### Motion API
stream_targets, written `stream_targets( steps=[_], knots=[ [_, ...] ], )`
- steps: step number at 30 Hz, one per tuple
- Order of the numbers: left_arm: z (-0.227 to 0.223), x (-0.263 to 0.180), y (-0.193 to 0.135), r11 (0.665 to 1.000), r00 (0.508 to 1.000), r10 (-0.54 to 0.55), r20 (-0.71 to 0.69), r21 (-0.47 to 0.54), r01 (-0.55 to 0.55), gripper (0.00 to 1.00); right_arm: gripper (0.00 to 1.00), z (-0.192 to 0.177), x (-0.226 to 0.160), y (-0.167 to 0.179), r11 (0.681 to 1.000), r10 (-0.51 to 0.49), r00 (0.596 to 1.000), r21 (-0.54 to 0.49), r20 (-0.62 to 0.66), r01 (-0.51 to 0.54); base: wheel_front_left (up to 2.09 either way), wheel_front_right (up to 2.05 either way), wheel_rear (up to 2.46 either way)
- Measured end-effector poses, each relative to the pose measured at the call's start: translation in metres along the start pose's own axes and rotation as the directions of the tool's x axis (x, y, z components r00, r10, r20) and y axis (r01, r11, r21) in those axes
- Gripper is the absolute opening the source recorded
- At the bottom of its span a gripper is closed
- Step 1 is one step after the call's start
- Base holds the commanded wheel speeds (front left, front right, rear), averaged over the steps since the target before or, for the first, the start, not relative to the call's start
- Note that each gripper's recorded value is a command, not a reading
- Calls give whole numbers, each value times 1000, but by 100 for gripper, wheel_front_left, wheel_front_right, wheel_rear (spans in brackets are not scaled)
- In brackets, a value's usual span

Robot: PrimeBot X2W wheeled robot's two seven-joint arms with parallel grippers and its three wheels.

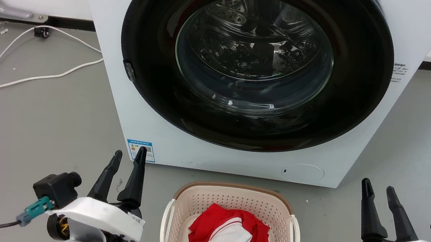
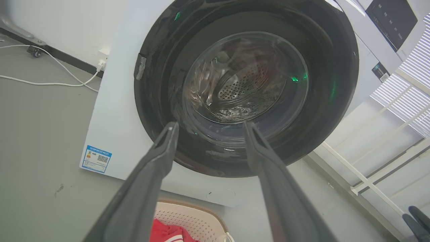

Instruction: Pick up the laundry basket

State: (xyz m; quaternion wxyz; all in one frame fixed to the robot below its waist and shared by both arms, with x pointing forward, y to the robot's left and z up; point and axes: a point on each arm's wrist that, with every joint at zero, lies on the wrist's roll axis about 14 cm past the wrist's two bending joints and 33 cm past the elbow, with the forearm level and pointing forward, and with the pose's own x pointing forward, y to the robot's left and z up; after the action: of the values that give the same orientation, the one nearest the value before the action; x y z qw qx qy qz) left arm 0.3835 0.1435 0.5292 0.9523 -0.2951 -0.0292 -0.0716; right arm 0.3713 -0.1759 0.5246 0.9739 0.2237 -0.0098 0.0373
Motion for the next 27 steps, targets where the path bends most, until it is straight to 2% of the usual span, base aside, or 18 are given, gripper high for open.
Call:
stream_targets(
  steps=[13, 27],
  knots=[
    [-4, -1, -5, 982, 1000, -25, -7, 186, 26, 100, 100, 0, -3, 3, 989, 11, 1000, -148, -14, -13, 0, 0, 0],
    [-7, -3, -14, 935, 998, -67, -14, 349, 67, 100, 100, -1, -6, 5, 960, 13, 999, -278, -33, -22, 0, 0, 0]
  ],
)
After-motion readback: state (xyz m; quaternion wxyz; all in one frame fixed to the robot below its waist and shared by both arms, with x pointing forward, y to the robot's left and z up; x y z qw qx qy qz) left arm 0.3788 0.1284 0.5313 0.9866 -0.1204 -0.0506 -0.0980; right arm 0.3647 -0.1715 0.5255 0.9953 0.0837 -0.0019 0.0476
